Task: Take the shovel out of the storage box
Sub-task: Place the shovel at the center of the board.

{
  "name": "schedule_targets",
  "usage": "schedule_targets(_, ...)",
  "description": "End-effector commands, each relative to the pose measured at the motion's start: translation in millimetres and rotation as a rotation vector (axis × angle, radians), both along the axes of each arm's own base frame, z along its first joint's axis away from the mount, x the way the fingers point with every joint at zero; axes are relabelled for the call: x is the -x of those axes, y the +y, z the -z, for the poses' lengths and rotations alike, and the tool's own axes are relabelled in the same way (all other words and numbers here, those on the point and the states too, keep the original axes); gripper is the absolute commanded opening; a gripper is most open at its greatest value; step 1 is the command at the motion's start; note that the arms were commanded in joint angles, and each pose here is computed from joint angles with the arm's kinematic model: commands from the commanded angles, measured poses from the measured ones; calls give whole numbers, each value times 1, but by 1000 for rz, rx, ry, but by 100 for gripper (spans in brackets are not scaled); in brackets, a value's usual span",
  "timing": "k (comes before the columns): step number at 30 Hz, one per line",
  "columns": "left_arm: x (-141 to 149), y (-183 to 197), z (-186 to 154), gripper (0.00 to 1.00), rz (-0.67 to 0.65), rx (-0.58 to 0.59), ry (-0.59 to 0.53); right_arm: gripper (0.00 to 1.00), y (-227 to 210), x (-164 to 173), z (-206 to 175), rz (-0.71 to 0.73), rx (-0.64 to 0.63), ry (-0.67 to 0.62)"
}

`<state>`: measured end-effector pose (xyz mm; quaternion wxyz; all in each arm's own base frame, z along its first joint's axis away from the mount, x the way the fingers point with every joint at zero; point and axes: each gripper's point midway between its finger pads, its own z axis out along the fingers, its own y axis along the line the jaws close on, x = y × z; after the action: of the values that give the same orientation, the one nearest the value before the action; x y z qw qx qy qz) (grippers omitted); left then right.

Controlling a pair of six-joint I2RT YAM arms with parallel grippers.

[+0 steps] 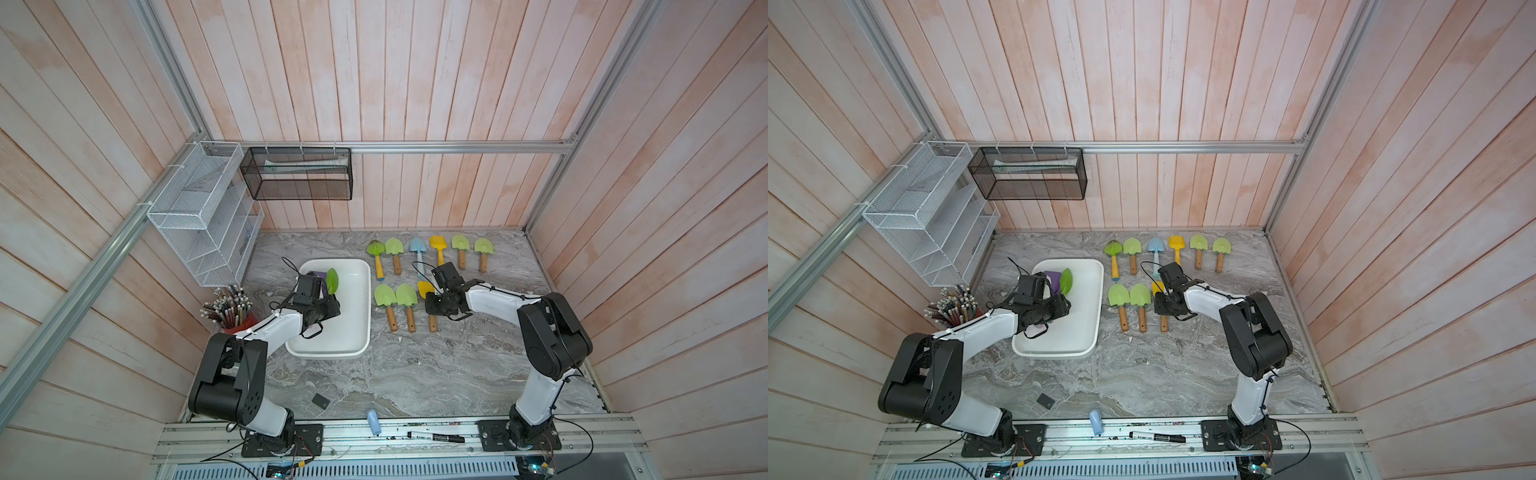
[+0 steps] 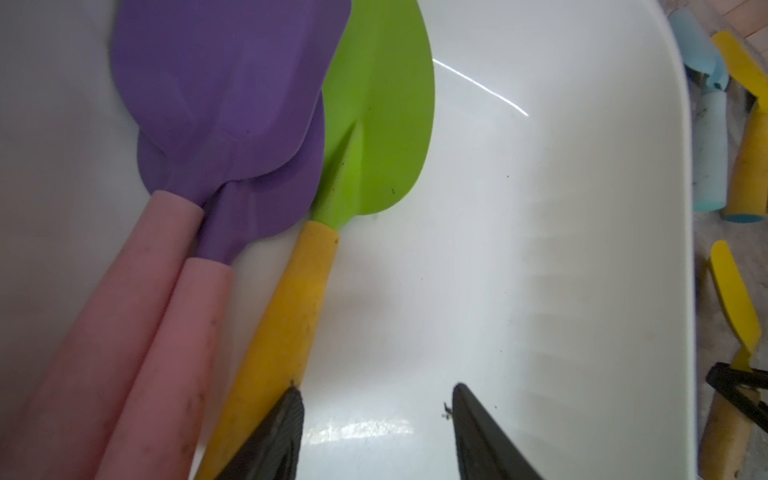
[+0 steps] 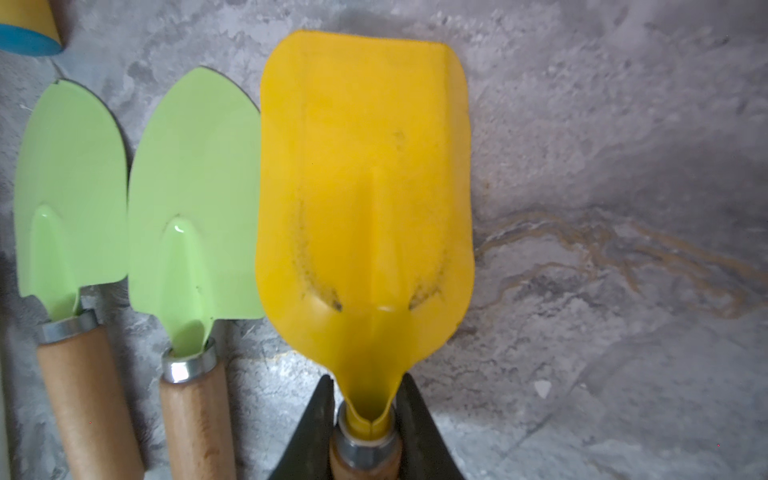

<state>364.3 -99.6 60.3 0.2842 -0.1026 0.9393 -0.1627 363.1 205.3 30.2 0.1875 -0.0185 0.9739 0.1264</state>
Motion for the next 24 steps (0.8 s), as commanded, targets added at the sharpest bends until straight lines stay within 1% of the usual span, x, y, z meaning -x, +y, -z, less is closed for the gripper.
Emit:
schedule_targets(1,4,-4,7,59,28,-5,5,26,-9,12,19,13,68,58)
schedule_targets(9,6,-9,5,59,42,4,2,30,-7,16,18,11,75,57)
schedule_targets(14,4,-5,-10,59,36,-13,-37,34,-7,16,8,13,66,42)
schedule_targets(20,-6,11,-32,59,-15,-95,-86,42,-8,9,-28,20,48,-36)
schedule_targets(24,-13,22,-30,59,-46,-152,-63,44,-9,2,-52,30,37,-88)
